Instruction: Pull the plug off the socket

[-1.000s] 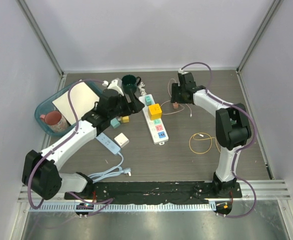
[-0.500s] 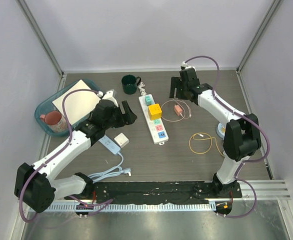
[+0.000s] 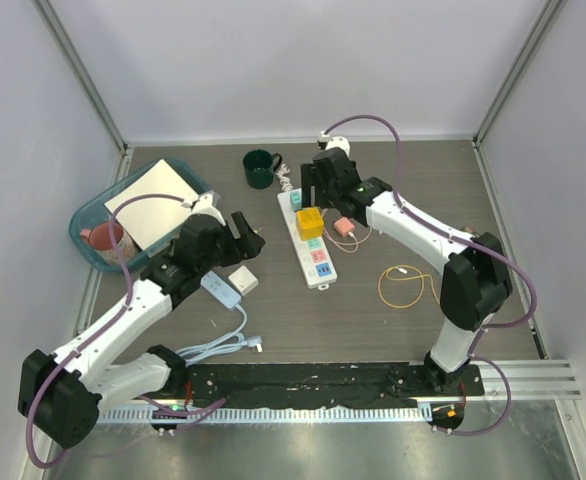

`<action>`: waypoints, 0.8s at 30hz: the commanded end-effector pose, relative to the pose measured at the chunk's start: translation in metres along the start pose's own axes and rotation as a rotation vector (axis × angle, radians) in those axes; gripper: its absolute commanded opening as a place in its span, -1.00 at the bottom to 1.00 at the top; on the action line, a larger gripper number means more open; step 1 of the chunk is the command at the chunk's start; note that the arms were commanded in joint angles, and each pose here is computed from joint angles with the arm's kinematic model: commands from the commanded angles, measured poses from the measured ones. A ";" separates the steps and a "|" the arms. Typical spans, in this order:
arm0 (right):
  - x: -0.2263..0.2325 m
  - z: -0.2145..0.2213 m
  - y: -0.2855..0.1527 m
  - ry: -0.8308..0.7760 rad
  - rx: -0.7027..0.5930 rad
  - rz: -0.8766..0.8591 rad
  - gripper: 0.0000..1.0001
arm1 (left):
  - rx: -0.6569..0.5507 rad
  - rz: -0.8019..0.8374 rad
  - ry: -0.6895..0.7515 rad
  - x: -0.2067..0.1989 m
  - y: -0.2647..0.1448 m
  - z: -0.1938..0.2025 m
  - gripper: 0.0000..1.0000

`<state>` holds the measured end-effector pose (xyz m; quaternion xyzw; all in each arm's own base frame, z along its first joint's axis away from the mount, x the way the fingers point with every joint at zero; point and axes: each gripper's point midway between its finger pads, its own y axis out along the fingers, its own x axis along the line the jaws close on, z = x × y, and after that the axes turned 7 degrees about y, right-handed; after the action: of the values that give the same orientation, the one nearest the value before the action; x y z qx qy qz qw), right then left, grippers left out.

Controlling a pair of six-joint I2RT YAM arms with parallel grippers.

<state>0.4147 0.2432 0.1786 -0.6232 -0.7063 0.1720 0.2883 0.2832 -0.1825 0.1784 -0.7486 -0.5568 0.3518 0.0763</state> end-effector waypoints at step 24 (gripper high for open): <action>0.028 0.053 0.048 -0.130 0.140 0.020 0.52 | -0.005 0.001 -0.091 0.007 0.006 0.014 0.62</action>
<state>0.4137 0.2801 0.1084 -0.5967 -0.7008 0.2647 0.2878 0.2733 -0.1777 0.1581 -0.7290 -0.5640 0.3808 0.0742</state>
